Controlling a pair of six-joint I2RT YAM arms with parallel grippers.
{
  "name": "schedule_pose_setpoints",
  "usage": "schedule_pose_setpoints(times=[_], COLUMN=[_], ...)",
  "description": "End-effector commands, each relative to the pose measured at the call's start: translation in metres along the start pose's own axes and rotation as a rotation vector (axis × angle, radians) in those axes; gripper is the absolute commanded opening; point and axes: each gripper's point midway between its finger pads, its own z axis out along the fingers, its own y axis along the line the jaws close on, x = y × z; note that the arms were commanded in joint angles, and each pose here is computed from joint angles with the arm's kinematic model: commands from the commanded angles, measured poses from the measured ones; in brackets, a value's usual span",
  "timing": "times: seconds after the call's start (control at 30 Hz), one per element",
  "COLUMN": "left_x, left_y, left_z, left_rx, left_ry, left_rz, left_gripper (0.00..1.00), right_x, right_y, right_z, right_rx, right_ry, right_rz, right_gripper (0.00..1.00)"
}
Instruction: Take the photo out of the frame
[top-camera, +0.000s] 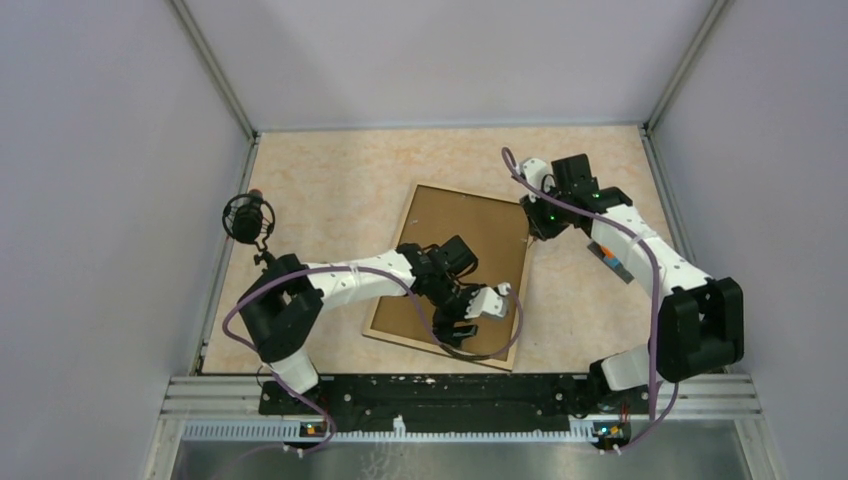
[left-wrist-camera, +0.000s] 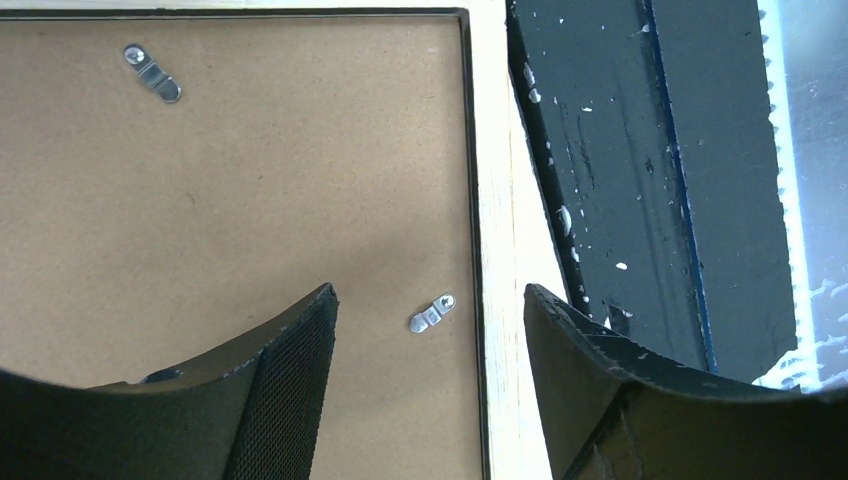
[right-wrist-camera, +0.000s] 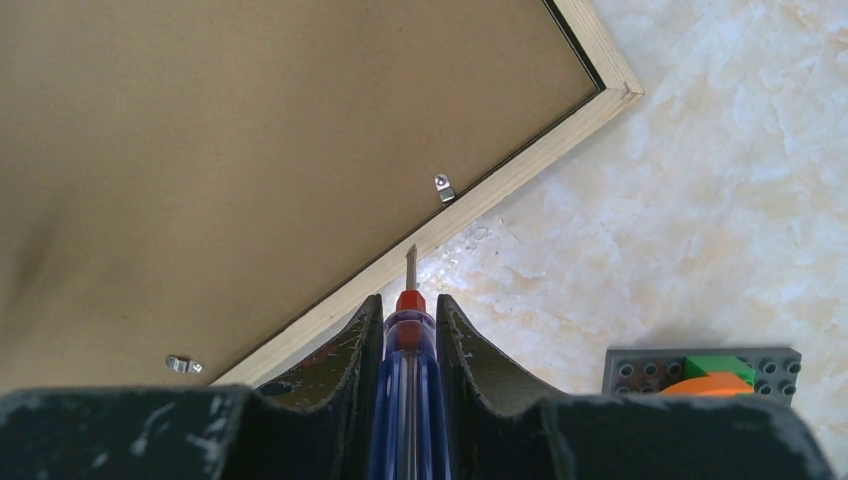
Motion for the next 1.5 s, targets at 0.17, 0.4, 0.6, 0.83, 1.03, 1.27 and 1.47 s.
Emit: schedule_pose_setpoints(times=[0.17, 0.4, 0.6, 0.83, 1.03, 1.27, 1.47], left_x=[0.004, 0.008, 0.011, 0.013, 0.015, 0.016, 0.018], left_y=[-0.007, -0.009, -0.011, -0.01, -0.011, -0.011, -0.011], left_z=[0.023, 0.031, 0.032, 0.034, 0.035, 0.036, 0.036], left_rx=[0.04, 0.051, 0.056, 0.059, 0.064, 0.063, 0.066], left_ry=[0.005, 0.021, 0.024, 0.031, 0.036, 0.039, 0.042], left_rz=[0.032, 0.034, 0.034, 0.037, 0.037, 0.036, 0.034], left_gripper=[0.75, 0.75, 0.74, 0.73, 0.72, 0.71, 0.71], right_x=[-0.007, -0.008, -0.011, -0.008, -0.004, -0.005, -0.006], right_y=[-0.002, -0.001, -0.002, -0.012, -0.024, -0.029, -0.019], right_z=[0.012, 0.022, 0.027, 0.034, 0.039, 0.044, 0.055], right_rx=[0.013, -0.011, -0.012, 0.039, 0.12, 0.155, 0.099], right_ry=[-0.02, -0.015, -0.014, 0.017, 0.058, 0.049, 0.04], right_rz=[-0.015, -0.007, -0.003, -0.021, -0.062, -0.085, -0.066], right_gripper=[0.0, 0.0, 0.0, 0.0, 0.0, 0.0, 0.0])
